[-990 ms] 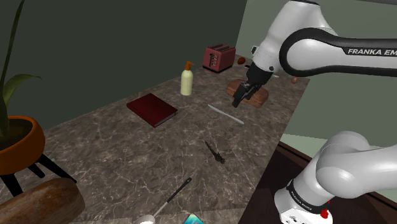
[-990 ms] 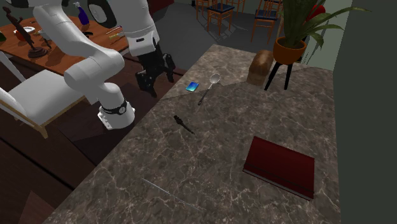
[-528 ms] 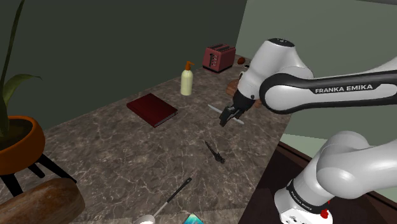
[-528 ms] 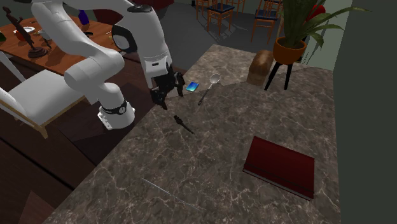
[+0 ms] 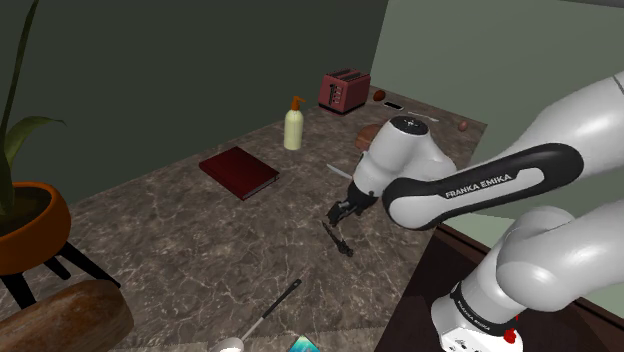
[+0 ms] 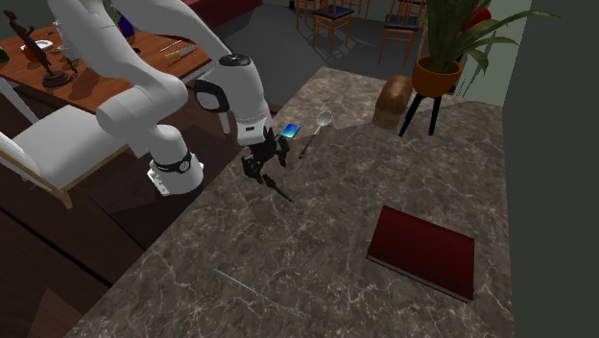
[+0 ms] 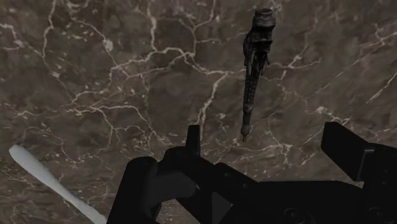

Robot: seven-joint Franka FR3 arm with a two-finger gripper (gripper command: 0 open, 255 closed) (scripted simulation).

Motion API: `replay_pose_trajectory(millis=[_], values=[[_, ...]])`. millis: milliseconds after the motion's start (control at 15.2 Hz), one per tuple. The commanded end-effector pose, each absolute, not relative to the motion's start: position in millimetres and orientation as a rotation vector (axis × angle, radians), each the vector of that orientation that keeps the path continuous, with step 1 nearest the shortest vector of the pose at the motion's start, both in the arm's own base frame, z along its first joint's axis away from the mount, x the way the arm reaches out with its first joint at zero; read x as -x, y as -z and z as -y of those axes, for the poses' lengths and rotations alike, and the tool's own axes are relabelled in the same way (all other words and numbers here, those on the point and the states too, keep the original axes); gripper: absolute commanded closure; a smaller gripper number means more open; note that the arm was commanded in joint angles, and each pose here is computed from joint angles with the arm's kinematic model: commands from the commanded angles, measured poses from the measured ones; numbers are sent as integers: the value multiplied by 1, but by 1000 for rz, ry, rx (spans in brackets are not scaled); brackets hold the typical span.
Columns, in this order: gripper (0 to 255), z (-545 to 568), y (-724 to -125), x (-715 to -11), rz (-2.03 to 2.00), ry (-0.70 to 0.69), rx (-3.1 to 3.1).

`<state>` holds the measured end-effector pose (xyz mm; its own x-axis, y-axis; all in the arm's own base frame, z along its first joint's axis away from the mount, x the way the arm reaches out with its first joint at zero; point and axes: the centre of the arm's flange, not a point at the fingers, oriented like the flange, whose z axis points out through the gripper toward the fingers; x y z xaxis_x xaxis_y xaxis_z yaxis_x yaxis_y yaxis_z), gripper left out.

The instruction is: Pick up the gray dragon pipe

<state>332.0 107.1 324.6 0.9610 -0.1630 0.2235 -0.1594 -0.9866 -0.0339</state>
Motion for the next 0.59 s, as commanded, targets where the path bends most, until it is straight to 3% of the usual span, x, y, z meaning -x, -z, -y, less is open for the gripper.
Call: replay_pose_trajectory(millis=[0, 528], values=[[0, -115, -299, -335, -295, 365, 3090], [0, -121, -250, -336, -321, 369, 3089]])
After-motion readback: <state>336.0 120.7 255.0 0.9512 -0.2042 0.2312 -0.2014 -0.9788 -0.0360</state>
